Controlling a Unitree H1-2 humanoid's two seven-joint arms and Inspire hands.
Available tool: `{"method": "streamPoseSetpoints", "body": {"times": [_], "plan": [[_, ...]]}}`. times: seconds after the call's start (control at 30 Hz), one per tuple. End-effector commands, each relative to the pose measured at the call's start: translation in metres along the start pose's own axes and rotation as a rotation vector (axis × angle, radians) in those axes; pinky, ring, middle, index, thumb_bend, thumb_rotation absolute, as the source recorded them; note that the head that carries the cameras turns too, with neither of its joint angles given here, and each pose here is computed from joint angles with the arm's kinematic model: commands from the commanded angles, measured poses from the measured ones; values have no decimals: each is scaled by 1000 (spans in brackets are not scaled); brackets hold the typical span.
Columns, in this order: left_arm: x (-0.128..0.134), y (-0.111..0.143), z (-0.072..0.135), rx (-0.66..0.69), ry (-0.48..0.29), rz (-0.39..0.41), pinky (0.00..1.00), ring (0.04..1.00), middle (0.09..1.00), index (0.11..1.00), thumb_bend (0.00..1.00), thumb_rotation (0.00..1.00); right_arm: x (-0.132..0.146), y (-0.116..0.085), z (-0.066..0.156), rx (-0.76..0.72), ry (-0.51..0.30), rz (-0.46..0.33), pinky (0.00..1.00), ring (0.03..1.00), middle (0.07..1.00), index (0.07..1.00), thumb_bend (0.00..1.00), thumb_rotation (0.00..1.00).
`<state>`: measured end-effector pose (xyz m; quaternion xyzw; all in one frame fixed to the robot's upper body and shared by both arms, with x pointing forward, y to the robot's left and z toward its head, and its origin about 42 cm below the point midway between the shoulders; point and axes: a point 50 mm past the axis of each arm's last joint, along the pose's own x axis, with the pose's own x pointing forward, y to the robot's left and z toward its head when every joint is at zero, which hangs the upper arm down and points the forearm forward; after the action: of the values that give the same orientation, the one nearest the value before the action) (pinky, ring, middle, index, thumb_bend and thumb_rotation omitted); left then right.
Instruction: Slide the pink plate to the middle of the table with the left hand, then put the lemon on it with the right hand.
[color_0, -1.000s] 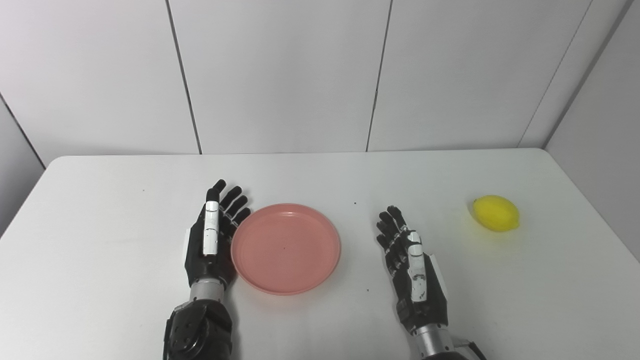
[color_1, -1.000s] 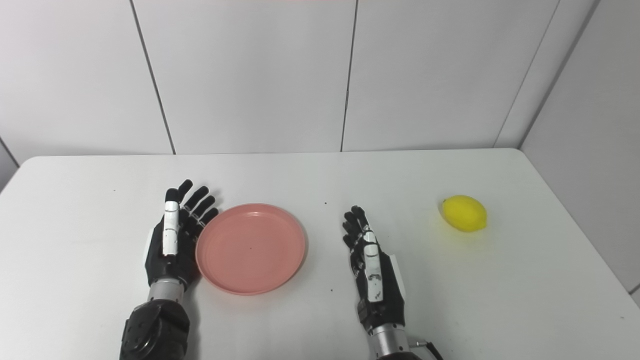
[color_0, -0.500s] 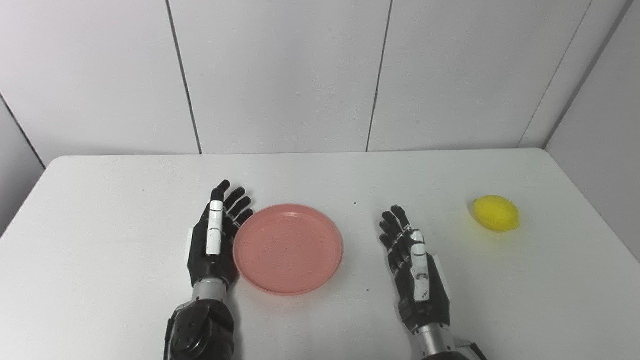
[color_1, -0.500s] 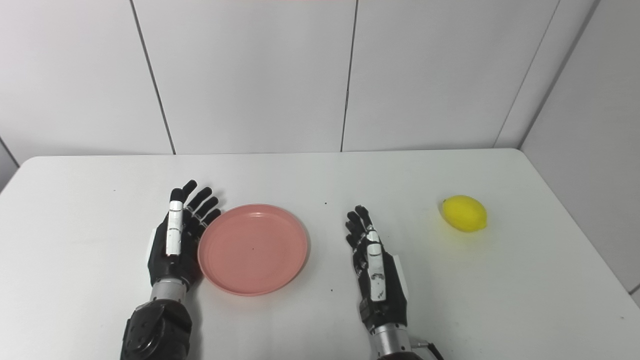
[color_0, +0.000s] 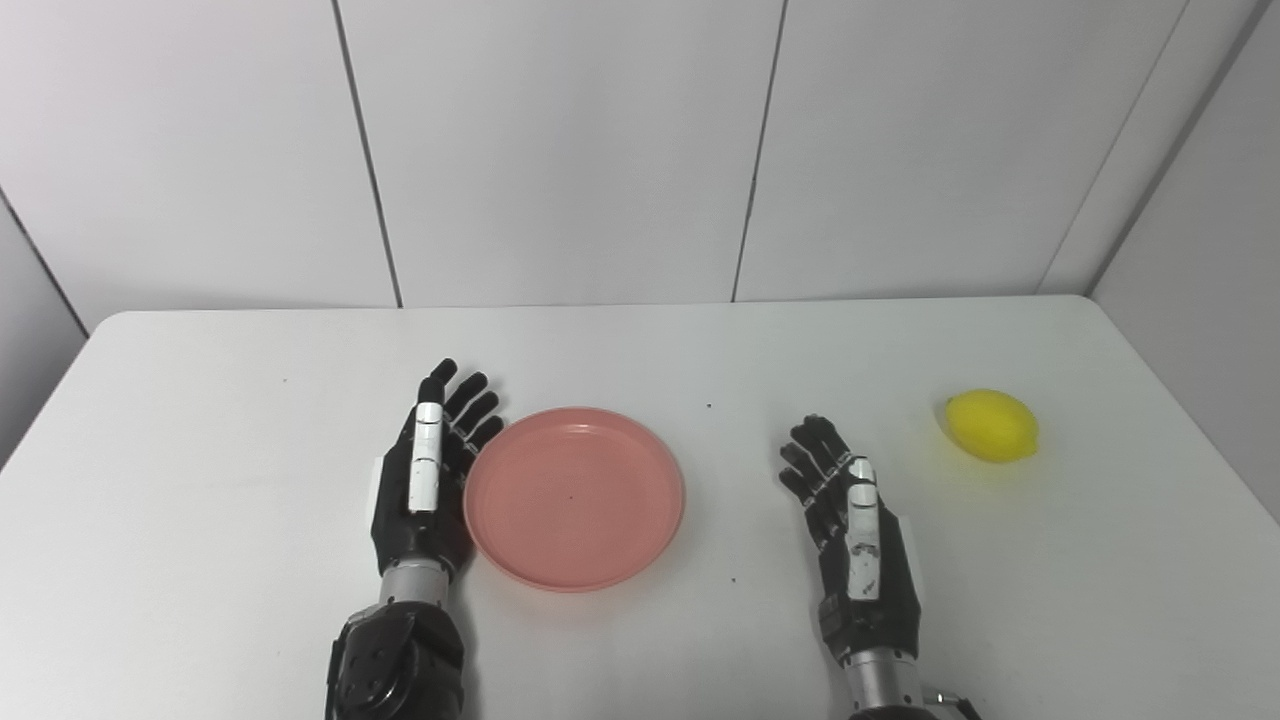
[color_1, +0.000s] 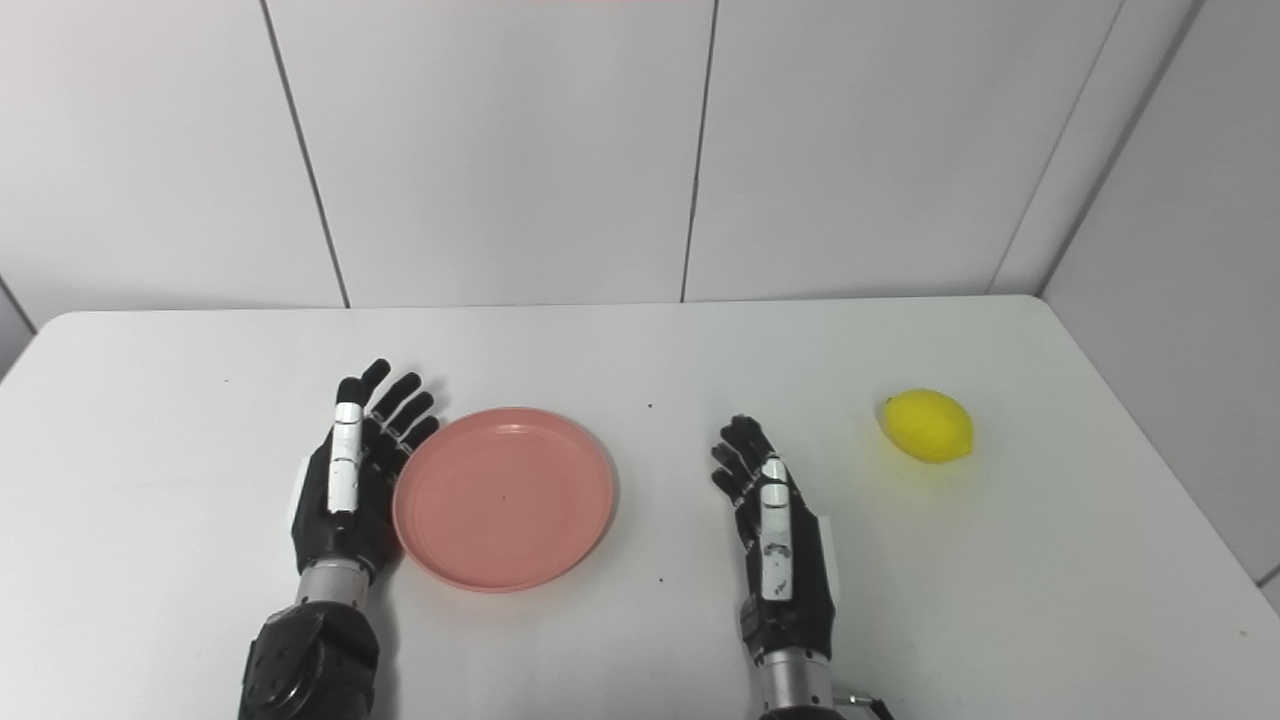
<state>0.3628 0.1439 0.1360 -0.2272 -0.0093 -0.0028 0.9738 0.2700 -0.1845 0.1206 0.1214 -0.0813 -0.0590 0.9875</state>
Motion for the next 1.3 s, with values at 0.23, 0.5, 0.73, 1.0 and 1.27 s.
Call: {"method": "streamPoseSetpoints", "body": {"times": [0.23,0.5,0.73,1.0,1.27], "plan": [[4,-4,0,-25,6,-19,827,809,795,828,718,734,19,-13,28,-234,-154,-35,738,759,781,773,767,928],[4,-2,-2,-26,12,-28,852,831,822,841,710,748,42,-23,50,-447,-278,-22,681,723,755,759,751,955],[3,0,-4,-31,13,-31,852,835,826,853,706,743,57,-30,64,-542,-333,-38,618,715,745,731,785,968],[2,1,-5,-16,19,-42,861,839,830,865,702,767,75,-40,85,-726,-423,-71,554,644,678,660,827,1000],[1,0,-7,-24,33,-41,856,843,852,896,727,768,94,-51,102,-933,-474,-82,532,612,643,632,897,1000]]}}
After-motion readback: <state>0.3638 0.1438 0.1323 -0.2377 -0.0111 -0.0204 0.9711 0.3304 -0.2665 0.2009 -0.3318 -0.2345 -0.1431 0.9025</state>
